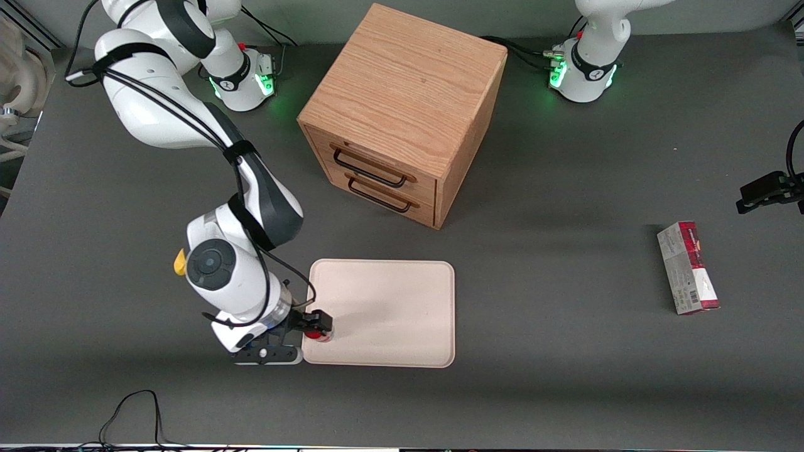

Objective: Place coke bottle on tray

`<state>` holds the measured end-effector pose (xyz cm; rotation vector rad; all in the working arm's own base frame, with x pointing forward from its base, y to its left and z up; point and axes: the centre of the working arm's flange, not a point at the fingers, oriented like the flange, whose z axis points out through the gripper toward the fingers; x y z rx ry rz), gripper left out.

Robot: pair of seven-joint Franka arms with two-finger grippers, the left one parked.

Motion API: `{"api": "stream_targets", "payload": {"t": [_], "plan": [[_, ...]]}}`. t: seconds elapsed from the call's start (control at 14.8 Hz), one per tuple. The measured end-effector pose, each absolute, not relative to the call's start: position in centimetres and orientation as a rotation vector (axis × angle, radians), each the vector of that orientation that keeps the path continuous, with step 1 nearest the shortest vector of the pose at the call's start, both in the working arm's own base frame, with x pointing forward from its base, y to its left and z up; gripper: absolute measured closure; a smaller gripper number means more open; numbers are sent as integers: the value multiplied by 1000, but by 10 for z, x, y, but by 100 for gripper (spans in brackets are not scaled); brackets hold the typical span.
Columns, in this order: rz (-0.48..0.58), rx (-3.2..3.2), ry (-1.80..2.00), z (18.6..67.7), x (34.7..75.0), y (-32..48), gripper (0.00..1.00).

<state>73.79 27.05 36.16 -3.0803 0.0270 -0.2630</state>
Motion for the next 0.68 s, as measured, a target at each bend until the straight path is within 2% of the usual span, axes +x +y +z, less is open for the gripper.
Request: {"api": "stream_targets", "payload": {"t": [0.34,0.68], "plan": [[-108,-3188,-101,435,713,227,0],[34,-3193,-185,504,665,119,0]]}}
